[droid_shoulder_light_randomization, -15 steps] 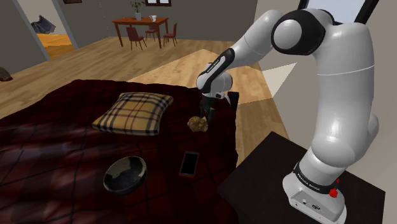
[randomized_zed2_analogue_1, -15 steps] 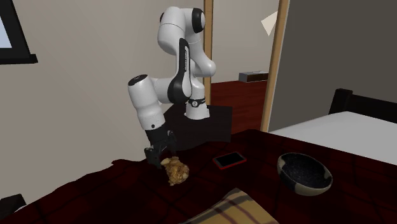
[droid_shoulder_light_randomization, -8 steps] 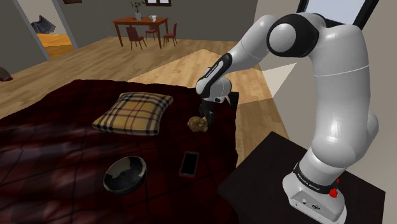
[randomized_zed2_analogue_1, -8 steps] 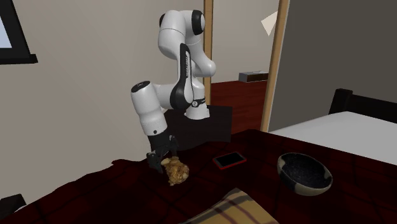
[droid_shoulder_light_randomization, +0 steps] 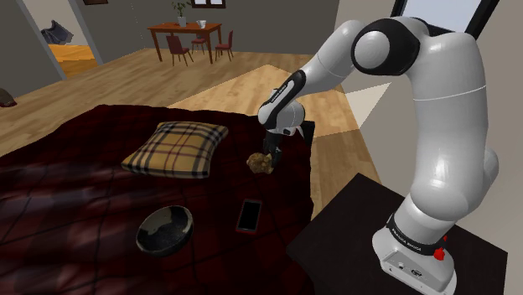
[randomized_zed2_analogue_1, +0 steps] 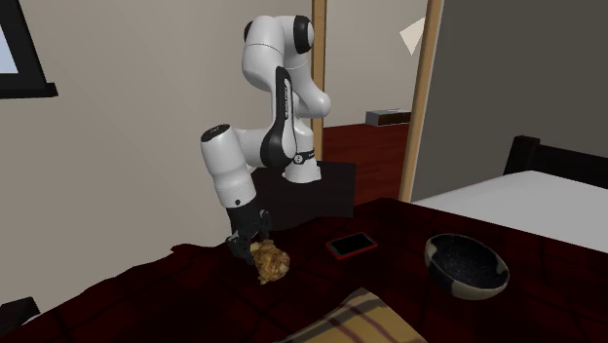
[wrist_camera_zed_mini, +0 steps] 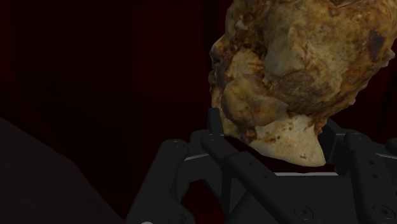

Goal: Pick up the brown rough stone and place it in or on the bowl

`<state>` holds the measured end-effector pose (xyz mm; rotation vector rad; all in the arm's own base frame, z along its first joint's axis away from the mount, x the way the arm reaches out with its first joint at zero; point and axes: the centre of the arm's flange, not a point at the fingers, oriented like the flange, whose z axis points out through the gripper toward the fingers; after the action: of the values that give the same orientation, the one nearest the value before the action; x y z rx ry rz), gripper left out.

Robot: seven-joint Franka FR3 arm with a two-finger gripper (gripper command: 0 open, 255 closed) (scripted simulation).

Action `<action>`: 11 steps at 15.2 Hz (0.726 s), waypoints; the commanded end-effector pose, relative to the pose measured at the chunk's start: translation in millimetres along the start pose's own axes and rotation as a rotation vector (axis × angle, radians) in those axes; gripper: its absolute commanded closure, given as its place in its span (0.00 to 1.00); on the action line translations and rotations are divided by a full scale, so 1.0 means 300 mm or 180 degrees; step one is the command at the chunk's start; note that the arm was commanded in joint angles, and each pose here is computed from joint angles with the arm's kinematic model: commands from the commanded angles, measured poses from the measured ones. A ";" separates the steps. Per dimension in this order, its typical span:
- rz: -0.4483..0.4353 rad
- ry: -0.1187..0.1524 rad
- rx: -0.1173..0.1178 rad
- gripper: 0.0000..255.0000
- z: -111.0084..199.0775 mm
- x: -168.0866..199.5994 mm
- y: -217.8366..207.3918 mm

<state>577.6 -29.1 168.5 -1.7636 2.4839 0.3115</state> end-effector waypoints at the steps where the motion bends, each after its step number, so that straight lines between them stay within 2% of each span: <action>1: 0.0000 0.0000 0.0001 1.00 0.000 0.000 0.000; 6: 0.0000 0.0000 0.0001 1.00 0.000 0.000 0.000; 11: 0.0000 0.0000 0.0001 1.00 -0.086 -0.016 0.010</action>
<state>577.0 -29.4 189.6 -1.7634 2.4842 0.3114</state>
